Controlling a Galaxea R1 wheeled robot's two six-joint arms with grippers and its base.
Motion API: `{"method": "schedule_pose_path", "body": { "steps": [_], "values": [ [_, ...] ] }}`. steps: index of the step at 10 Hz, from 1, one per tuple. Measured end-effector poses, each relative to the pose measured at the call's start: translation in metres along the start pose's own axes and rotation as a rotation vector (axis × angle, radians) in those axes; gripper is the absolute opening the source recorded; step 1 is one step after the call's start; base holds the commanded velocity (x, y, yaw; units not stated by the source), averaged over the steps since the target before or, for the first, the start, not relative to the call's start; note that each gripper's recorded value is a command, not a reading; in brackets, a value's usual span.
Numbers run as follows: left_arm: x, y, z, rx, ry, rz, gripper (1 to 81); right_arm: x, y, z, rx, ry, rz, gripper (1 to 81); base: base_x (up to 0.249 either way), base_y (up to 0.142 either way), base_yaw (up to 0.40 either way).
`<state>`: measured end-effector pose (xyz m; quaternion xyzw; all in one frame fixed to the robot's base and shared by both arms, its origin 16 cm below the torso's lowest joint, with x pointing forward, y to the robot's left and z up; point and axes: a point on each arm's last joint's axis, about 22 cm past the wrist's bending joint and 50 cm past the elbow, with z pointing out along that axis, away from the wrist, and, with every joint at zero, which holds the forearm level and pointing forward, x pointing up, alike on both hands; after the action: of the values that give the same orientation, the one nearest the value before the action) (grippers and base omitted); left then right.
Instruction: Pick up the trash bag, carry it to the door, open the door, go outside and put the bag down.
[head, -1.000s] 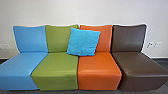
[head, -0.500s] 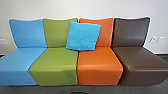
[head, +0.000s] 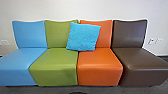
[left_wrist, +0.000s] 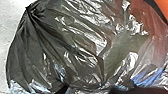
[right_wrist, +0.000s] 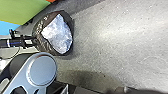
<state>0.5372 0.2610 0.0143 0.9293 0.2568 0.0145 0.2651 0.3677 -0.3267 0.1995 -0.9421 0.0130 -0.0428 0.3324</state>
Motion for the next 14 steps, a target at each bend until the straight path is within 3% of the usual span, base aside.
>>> {"method": "schedule_pose_path", "body": {
  "steps": [2, 6, 10, 14],
  "values": [
    [0.011, -0.006, 0.013, 0.01, -0.001, -0.005, 81.1, -0.001, 0.013, 0.008, -0.01, -0.019, 0.019, 81.1, 0.0, 0.0, 0.0],
    [-0.009, -0.019, 0.041, 0.02, -0.041, -0.022, 81.1, -0.004, 0.019, 0.022, -0.004, -0.041, 0.034, 81.1, 0.0, 0.0, 0.0],
    [-0.041, -0.063, 0.075, 0.084, -0.1, -0.076, 81.1, -0.013, 0.027, 0.041, 0.006, -0.104, 0.083, 81.1, 0.0, 0.0, 0.0],
    [-0.04, -0.084, 0.093, 0.153, -0.069, -0.1, 81.1, -0.015, 0.027, 0.043, 0.007, -0.106, 0.088, 81.1, 0.0, 0.0, 0.0]
  ]
}}
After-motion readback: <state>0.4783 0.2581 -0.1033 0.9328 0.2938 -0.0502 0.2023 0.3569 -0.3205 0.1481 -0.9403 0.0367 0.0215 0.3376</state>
